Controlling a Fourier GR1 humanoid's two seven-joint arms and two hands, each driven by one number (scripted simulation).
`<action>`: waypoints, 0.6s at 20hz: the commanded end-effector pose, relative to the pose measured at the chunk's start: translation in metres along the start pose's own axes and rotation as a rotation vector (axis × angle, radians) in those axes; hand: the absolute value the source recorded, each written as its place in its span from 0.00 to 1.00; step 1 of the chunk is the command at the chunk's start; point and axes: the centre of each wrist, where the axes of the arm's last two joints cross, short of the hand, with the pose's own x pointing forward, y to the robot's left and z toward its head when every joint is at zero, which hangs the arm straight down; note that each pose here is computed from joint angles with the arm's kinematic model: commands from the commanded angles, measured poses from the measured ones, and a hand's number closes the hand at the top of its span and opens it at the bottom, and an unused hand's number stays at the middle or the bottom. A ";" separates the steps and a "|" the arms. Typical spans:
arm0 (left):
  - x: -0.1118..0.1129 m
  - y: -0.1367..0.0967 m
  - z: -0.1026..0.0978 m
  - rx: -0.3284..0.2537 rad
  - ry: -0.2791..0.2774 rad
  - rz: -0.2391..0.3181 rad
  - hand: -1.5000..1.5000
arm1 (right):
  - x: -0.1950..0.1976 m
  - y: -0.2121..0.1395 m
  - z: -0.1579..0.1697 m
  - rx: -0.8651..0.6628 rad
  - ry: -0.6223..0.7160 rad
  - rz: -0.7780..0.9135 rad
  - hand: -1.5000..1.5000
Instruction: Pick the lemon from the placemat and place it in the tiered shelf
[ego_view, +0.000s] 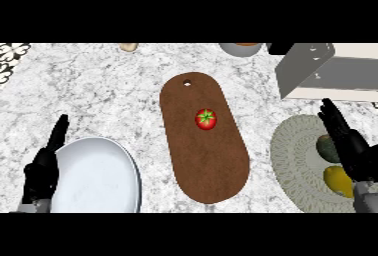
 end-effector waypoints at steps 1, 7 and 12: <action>0.003 0.008 -0.006 0.004 -0.022 0.055 0.50 | 0.020 -0.008 -0.001 0.197 -0.110 -0.037 1.00; 0.070 -0.017 -0.023 -0.020 -0.094 0.242 0.50 | 0.064 -0.033 -0.017 0.553 -0.470 -0.059 1.00; 0.077 -0.013 -0.025 -0.013 -0.089 0.222 0.50 | 0.040 -0.053 -0.011 0.909 -0.437 -0.501 0.00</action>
